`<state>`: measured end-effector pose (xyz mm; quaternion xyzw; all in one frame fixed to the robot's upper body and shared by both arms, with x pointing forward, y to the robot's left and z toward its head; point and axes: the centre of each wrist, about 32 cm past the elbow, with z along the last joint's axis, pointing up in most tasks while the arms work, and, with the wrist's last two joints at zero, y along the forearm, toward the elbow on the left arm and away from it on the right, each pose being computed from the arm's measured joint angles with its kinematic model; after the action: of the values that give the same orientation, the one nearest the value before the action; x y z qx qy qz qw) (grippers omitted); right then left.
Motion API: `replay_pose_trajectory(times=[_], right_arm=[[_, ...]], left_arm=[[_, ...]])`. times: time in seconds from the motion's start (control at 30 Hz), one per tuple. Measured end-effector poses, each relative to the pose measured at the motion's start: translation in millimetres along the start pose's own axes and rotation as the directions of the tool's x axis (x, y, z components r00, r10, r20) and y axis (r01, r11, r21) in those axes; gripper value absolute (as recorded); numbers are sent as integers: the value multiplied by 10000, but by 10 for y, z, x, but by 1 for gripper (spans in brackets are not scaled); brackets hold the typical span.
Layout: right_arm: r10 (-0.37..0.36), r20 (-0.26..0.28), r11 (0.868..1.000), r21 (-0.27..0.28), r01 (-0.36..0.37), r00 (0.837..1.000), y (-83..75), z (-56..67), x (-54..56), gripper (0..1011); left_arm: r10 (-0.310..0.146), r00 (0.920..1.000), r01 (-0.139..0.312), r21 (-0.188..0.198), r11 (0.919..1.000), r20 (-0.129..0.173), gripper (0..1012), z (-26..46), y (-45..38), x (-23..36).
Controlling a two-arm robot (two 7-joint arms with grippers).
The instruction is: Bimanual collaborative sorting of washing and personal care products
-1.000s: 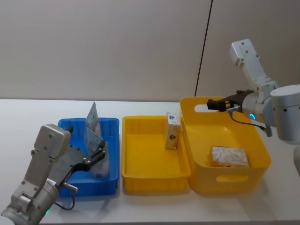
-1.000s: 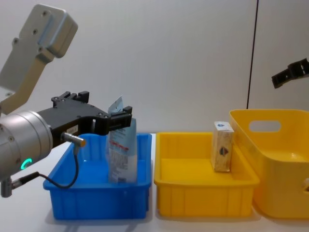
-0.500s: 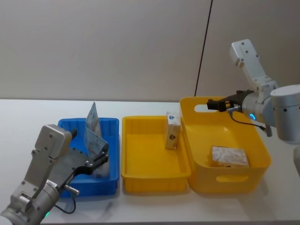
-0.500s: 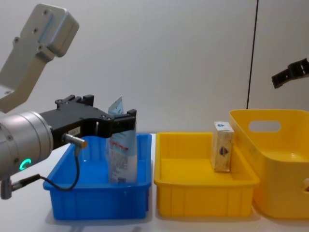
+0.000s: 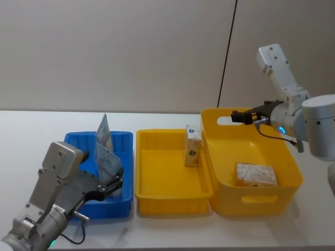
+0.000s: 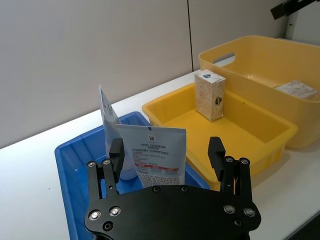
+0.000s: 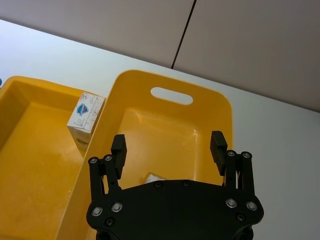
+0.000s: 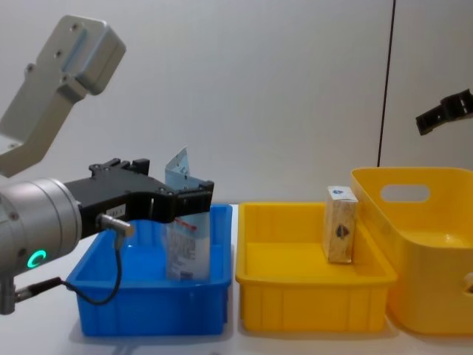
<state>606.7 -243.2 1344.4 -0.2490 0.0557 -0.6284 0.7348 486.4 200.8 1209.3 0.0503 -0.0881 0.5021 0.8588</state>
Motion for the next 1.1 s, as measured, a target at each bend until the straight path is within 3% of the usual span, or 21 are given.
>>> replay_pose_trajectory(times=[0.4, 1.1], right_arm=[[0, 0, 10000, -1, 0, 10000, 0, 0, 0, 1004], [0, 0, 10000, 0, 0, 10000, 0, 0, 0, 1003]], left_arm=[[130, 9994, -143, 411, 9991, 323, 1001, 8, -78, -28], [383, 9984, -432, 1213, 9917, 424, 1001, -48, -179, -134]])
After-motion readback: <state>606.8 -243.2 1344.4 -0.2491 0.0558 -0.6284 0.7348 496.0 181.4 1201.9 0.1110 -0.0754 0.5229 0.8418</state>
